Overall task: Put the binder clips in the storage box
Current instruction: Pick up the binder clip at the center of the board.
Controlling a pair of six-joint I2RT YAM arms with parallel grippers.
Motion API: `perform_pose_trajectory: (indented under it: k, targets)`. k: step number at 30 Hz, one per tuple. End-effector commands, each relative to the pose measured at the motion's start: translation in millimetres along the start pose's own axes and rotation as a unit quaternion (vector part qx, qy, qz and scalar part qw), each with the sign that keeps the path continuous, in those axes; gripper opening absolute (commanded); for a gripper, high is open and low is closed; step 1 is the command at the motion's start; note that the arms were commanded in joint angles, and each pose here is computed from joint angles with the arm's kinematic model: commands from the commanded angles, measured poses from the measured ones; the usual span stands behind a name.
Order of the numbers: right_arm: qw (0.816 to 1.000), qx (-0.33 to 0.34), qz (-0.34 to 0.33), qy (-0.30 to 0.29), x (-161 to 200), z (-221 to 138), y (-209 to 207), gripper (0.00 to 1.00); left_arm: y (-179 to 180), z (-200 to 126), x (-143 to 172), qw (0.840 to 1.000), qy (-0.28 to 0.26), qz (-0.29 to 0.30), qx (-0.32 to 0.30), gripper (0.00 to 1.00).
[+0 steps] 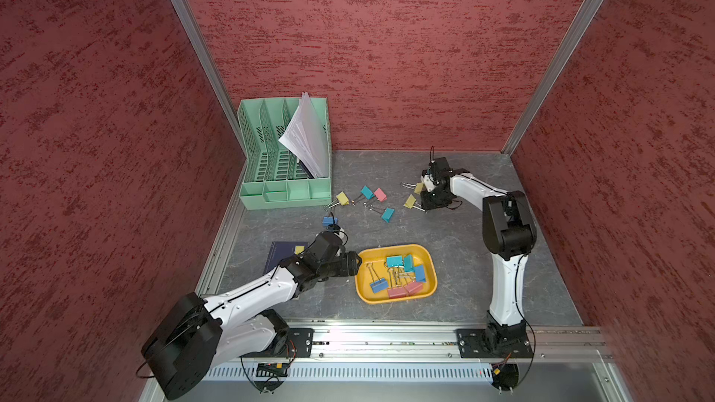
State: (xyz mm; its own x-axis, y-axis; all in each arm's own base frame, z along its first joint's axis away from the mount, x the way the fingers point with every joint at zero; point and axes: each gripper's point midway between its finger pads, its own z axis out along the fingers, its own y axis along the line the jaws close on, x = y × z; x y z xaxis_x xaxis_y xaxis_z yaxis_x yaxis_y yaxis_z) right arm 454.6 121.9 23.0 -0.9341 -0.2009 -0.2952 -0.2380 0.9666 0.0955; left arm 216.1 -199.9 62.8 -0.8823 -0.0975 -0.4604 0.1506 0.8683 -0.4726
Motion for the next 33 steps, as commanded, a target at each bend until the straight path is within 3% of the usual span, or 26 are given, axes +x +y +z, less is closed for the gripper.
perform_pose_trajectory:
  k: [1, 7, 11, 20, 33]
  targets:
    - [1.000, -0.019, 0.021, 0.010, 17, -12, 19, 0.51, 5, -2, 3, 1.000, -0.002, -0.002, -0.002, 0.79]
    - [0.998, -0.031, 0.023, -0.043, 5, -45, 28, 0.62, 7, -4, 4, 1.000, -0.003, -0.005, -0.003, 0.79]
    - [0.995, -0.067, -0.021, -0.068, -6, -57, 48, 0.70, 7, -4, 4, 1.000, -0.005, -0.005, -0.002, 0.79]
    - [0.989, -0.069, -0.120, -0.049, -16, -29, 67, 0.83, 7, -7, 4, 1.000, -0.006, -0.005, -0.003, 0.80]
    - [0.981, -0.038, -0.190, -0.017, -20, -3, 63, 0.84, 7, -8, 3, 1.000, -0.007, -0.004, -0.006, 0.80]
